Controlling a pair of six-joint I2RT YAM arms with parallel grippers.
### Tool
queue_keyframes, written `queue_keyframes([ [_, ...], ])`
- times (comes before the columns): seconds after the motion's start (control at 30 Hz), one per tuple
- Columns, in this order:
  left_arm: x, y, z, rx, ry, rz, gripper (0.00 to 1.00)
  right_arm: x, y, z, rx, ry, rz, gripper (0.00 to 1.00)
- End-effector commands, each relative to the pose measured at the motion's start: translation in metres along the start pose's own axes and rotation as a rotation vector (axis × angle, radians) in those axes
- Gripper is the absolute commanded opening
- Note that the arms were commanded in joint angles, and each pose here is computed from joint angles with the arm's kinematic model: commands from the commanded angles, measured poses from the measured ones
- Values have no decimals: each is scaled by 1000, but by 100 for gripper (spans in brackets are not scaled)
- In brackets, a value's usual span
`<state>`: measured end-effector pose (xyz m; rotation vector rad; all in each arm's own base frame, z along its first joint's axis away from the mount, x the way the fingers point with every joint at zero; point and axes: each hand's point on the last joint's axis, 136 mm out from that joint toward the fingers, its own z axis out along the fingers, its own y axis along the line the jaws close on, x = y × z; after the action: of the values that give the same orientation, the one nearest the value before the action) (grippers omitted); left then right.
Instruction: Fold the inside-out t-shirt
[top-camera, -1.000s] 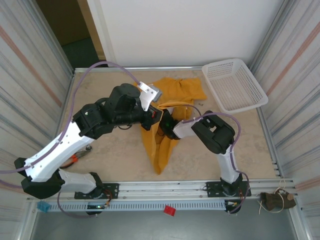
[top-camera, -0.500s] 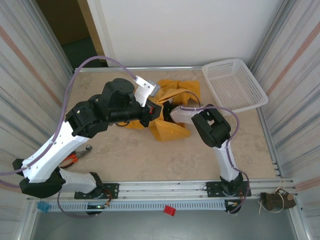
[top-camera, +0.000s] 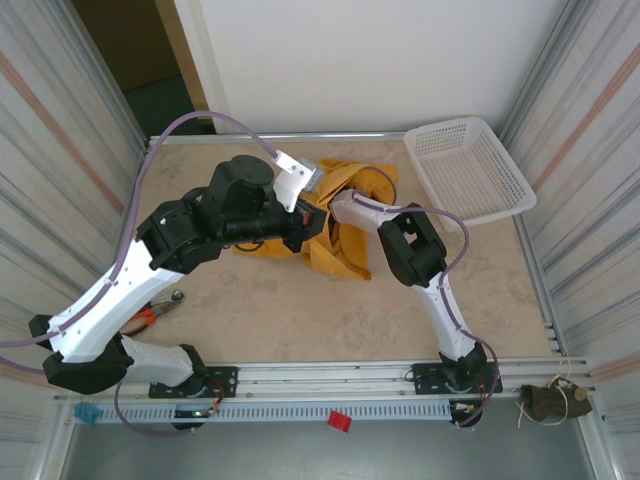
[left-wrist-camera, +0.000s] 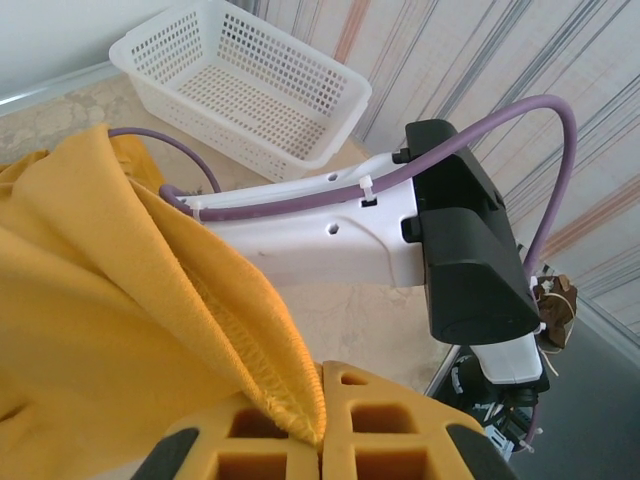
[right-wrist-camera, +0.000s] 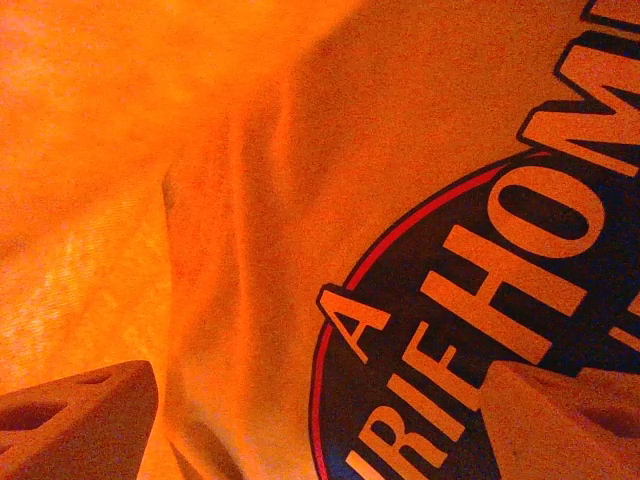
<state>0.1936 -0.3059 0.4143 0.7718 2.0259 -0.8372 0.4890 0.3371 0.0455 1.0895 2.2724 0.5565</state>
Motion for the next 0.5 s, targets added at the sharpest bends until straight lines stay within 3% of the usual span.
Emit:
queue_keyframes([
  [0.0, -32, -12, -23, 49, -134, 0, 0, 9, -82, 22, 285, 33, -39, 83],
  [0.2, -35, -6, -34, 17, -185, -13, 0, 8, -102, 20, 354, 42, 15, 66],
  [0.47, -17, 14, -28, -62, -170, -28, 0, -12, -109, -11, 446, -32, -218, 78],
])
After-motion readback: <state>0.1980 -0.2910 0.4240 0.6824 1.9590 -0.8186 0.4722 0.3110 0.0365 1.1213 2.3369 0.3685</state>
